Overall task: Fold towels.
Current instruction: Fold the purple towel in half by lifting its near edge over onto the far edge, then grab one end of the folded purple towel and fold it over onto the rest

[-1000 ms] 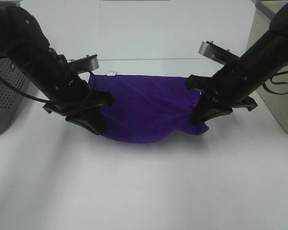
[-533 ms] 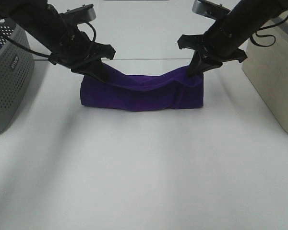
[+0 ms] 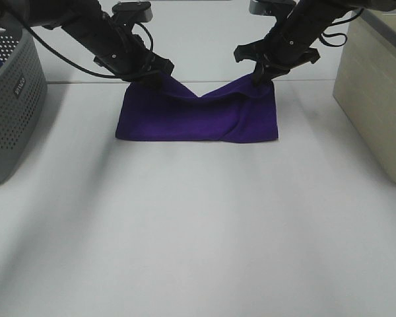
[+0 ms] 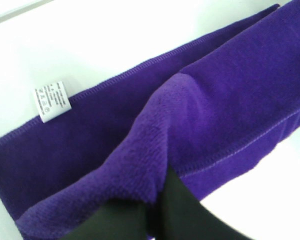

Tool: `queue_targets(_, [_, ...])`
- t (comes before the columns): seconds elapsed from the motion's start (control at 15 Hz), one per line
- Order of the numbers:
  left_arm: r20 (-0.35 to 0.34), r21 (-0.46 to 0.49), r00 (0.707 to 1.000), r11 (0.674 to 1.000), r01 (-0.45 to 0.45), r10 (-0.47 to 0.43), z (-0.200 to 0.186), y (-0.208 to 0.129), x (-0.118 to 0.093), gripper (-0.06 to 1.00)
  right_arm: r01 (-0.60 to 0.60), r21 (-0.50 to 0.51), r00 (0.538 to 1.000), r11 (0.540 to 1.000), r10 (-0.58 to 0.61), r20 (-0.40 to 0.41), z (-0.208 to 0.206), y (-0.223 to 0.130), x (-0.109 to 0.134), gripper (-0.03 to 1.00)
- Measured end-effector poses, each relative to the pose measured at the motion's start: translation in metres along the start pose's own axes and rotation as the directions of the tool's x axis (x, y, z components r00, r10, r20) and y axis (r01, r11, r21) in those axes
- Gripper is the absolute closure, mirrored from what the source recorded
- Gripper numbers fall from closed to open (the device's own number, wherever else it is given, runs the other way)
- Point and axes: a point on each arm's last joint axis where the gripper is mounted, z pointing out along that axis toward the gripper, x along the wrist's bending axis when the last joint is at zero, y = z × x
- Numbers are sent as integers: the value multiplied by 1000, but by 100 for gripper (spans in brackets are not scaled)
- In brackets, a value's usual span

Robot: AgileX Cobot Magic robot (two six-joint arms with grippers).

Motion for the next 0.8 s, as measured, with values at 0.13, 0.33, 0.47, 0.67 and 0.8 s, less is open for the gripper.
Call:
queue_targets(0.13, [-9, -8, 1000, 1000, -15, 15, 11, 2, 4, 94, 14, 16, 999, 1000, -15, 31, 9, -2, -5, 94])
queue_targets(0.33, [-5, 30, 1000, 999, -19, 19, 25, -5, 8, 94, 18, 47, 999, 999, -20, 44, 23, -9, -8, 94])
queue_targets(0.47, [-6, 60, 1000, 998, -22, 22, 31, -12, 11, 94, 14, 61, 999, 998, -17, 44, 29, -12, -9, 91])
queue_targets(0.67, [-12, 96, 999, 995, 36, -35, 33, -19, 23, 94, 1, 49, 999, 999, -3, 47, 30, -11, -9, 79])
queue_targets(0.8, [-25, 122, 994, 987, 105, -102, 32, -25, 39, 90, -10, 50, 999, 999, 7, 48, 30, -11, -9, 54])
